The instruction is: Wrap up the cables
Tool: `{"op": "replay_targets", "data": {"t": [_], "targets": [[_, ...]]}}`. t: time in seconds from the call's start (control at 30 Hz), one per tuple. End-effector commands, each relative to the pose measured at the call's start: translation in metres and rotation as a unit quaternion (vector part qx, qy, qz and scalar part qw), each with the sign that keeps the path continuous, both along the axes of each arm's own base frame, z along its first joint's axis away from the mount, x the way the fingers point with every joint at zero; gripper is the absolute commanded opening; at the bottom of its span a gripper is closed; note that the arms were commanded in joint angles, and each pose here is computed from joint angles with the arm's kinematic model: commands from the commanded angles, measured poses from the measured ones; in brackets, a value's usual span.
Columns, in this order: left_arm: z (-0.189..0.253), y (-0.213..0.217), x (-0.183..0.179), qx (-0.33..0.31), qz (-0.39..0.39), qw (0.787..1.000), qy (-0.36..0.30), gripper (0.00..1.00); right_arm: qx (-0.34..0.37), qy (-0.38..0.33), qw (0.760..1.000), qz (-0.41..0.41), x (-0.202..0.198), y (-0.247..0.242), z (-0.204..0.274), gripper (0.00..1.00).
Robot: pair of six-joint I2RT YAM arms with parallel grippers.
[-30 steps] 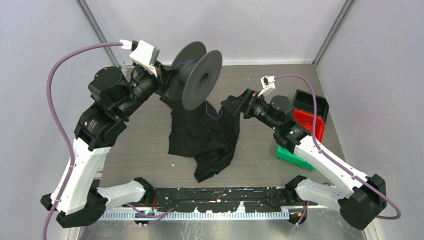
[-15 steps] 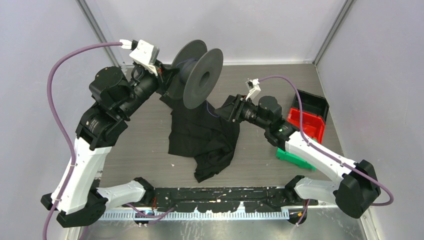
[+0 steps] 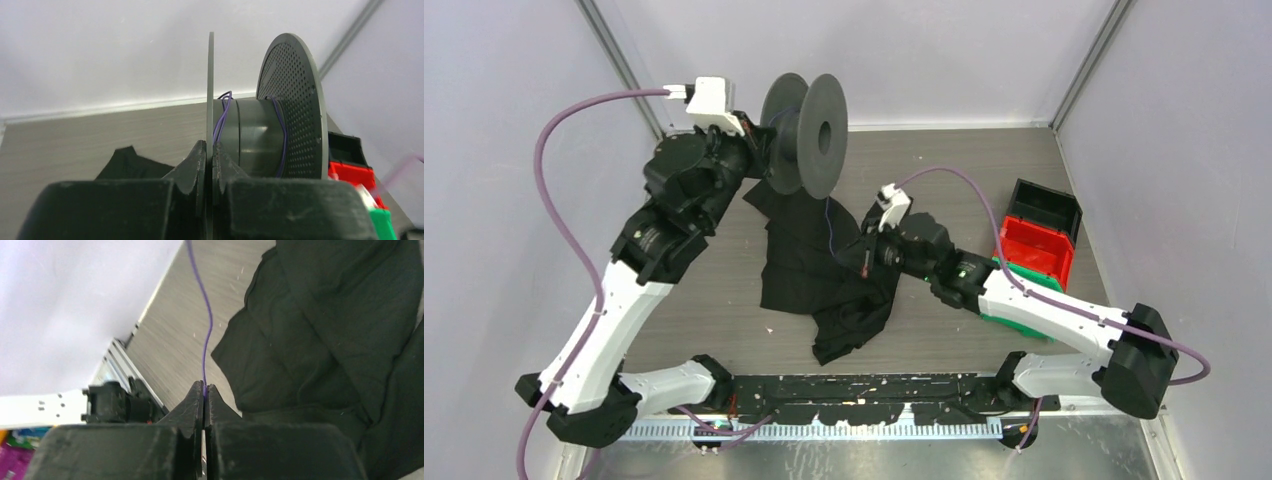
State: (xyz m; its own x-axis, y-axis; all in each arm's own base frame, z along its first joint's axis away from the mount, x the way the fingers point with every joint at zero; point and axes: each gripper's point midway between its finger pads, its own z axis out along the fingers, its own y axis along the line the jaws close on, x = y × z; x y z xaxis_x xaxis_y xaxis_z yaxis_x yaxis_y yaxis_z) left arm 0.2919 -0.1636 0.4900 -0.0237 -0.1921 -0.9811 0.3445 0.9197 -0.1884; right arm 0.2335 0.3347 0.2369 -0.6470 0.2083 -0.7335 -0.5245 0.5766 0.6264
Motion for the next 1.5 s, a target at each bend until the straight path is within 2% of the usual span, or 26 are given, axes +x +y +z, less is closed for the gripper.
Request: {"op": "replay_targets", "data": {"t": [0.0,0.13,0.27,0.37,0.5,0.63,0.83,1.03,1.2,1.3,1.37,1.47], "targets": [[0.018,0.02,0.028,-0.113,0.104,0.988,-0.031,0.0,-0.055,-0.066,0.996,0.008,-0.025,0.011,0.026,0.01],[-0.021,0.017,0.051,-0.088,0.148,0.985,0.007,0.0,-0.063,-0.101,0.991,0.054,-0.051,0.029,0.055,0.01],[-0.054,0.003,0.063,-0.052,0.149,0.987,0.034,0.0,-0.053,-0.138,0.986,0.077,-0.058,0.037,0.093,0.0],[-0.073,-0.017,0.063,-0.02,0.116,0.992,0.055,0.0,-0.046,-0.18,0.981,0.061,-0.049,0.035,0.124,0.01],[-0.087,-0.036,0.054,0.006,0.054,0.996,0.066,0.0,-0.062,-0.241,0.969,0.002,-0.024,0.019,0.161,0.0],[-0.1,-0.052,0.042,0.039,-0.012,0.996,0.077,0.0,-0.068,-0.253,0.964,-0.035,0.006,0.001,0.18,0.0],[-0.115,-0.07,0.013,0.083,-0.116,0.986,0.089,0.0,-0.078,-0.242,0.962,-0.099,0.053,-0.033,0.184,0.0],[-0.125,-0.087,-0.03,0.121,-0.239,0.958,0.101,0.0,-0.092,-0.217,0.961,-0.142,0.084,-0.063,0.173,0.0],[-0.11,-0.087,-0.06,0.124,-0.298,0.942,0.089,0.0,-0.095,-0.204,0.962,-0.153,0.092,-0.079,0.16,0.01],[-0.096,-0.085,-0.069,0.118,-0.308,0.941,0.077,0.0,-0.097,-0.197,0.965,-0.143,0.09,-0.082,0.15,0.0],[-0.088,-0.082,-0.072,0.112,-0.308,0.942,0.067,0.0,-0.098,-0.193,0.968,-0.13,0.086,-0.083,0.142,0.0],[-0.078,-0.086,-0.086,0.106,-0.343,0.932,0.048,0.0,-0.088,-0.191,0.974,-0.08,0.073,-0.078,0.127,0.0]]}}
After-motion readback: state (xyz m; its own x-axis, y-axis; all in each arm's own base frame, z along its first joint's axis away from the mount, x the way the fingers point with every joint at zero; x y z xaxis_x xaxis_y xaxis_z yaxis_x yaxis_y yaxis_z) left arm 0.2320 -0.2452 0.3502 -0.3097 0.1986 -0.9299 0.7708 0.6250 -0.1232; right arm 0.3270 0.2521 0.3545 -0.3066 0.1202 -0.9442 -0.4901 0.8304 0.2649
